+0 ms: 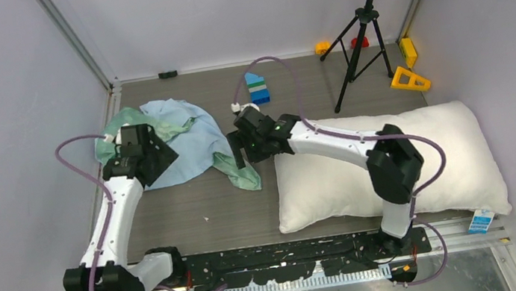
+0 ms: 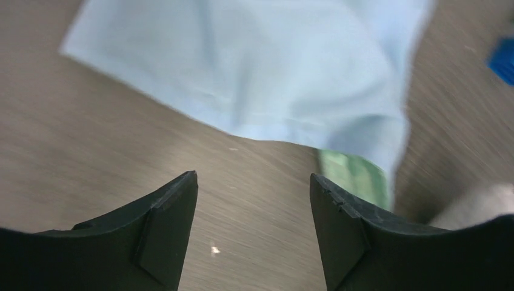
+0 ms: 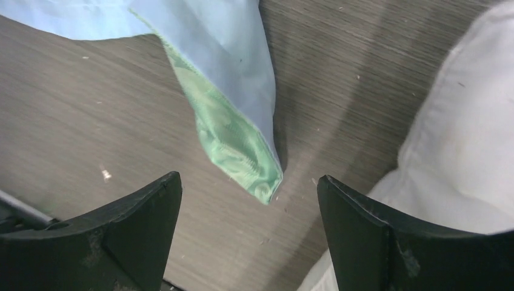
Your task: Put the pillow into the pillowcase
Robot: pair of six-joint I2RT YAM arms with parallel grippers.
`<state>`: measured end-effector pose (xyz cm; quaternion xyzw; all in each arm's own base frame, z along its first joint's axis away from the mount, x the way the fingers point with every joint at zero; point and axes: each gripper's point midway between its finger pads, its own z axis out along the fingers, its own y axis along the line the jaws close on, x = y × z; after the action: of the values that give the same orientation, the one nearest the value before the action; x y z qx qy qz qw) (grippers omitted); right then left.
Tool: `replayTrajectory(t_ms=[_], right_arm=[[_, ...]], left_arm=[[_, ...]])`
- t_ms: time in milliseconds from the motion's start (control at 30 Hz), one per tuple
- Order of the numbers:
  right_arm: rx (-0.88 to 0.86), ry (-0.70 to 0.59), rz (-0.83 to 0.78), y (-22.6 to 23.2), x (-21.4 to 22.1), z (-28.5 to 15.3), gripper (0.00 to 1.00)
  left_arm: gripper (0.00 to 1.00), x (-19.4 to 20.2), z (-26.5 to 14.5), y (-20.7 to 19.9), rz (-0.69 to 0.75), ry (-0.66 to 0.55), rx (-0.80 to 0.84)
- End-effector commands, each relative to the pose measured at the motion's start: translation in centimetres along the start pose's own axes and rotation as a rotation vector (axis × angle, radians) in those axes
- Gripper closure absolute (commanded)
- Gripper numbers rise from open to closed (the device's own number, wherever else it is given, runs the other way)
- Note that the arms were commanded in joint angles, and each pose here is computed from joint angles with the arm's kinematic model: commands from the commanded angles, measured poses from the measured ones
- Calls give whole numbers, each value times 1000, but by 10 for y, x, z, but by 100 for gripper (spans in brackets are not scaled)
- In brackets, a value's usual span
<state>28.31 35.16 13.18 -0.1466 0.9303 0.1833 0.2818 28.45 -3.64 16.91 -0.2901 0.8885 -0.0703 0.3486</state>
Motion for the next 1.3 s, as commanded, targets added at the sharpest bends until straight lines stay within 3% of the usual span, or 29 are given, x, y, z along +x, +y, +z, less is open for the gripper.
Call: replayTrajectory(t_ms=[0, 133, 300, 400, 567, 667, 733, 933, 1000, 1200, 1267], right_arm=[[76, -67, -101, 3, -18, 21, 14], [145, -61, -142, -9, -12, 44, 14], [138, -63, -156, -9, -9, 55, 15], [116, -64, -142, -6, -6, 59, 17], [111, -60, -135, -7, 0, 68, 20], [103, -49, -140, -7, 4, 75, 22], [98, -45, -146, -6, 6, 81, 22], [98, -29, -166, -3, 7, 100, 28], [105, -26, -175, -2, 4, 105, 35], [264, -112, -170, -18, -36, 77, 95], [371, -177, -161, -30, -64, 54, 100]], left_arm=[[30, -3, 31, 67, -159, 40, -172], [29, -18, 57, 103, -241, 35, -279], [22, -26, 81, 138, -218, 33, -454], [16, -23, 105, 150, -250, 63, -454], [17, -23, 141, 153, -291, 115, -453], [26, -23, 155, 158, -291, 144, -492], [38, -24, 162, 160, -289, 149, -499], [98, -33, 152, 153, -247, 145, -501], [100, -43, 135, 149, -231, 116, -493], [100, -105, 55, 101, -224, -70, -313], [100, -124, 24, 69, -214, -117, -199]])
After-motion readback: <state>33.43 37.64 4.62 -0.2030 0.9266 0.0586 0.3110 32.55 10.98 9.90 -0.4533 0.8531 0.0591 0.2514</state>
